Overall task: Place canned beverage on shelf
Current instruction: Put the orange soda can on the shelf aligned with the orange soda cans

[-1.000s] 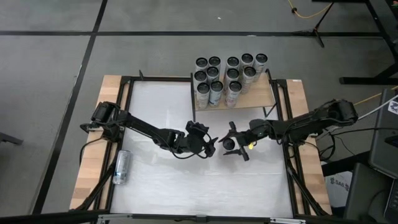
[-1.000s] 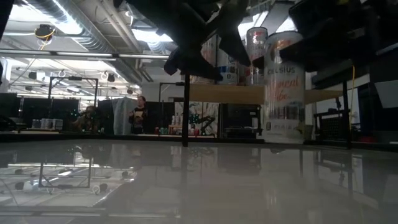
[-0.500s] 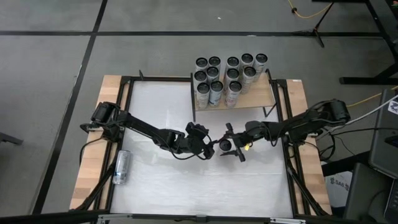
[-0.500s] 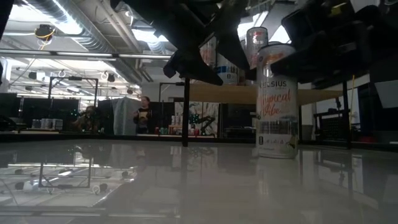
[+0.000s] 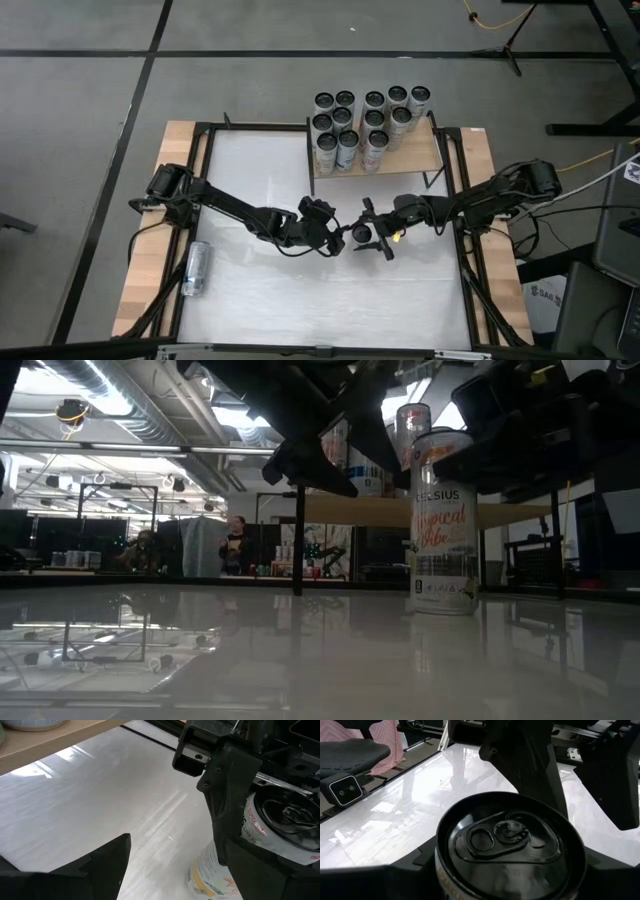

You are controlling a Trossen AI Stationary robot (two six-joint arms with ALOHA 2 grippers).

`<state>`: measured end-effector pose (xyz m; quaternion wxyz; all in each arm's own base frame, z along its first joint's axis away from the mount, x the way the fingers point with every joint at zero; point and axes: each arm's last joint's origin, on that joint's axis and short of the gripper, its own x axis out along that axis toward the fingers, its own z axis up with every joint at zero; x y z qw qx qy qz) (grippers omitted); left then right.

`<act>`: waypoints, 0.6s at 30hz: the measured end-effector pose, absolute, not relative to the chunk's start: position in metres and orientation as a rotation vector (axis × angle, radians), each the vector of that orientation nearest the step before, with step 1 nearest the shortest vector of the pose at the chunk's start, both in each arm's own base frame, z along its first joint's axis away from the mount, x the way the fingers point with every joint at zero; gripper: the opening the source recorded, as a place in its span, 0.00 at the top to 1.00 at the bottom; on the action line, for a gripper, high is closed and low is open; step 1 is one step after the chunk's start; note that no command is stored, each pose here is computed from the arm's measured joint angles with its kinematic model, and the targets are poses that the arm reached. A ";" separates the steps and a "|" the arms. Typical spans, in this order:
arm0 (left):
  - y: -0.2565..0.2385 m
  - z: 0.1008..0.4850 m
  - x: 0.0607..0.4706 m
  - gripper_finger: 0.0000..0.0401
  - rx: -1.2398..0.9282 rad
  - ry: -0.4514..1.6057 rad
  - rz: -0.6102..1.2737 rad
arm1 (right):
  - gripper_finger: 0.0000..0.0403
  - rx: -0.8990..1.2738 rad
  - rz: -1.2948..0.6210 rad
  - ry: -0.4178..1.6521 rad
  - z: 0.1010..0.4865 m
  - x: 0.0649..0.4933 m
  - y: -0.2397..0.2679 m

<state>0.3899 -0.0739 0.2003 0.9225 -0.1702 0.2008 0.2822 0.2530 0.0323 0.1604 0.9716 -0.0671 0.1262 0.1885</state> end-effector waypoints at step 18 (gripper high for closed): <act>-0.074 0.200 0.390 0.22 -0.350 0.417 0.575 | 0.10 -0.136 0.379 0.264 0.159 0.253 0.032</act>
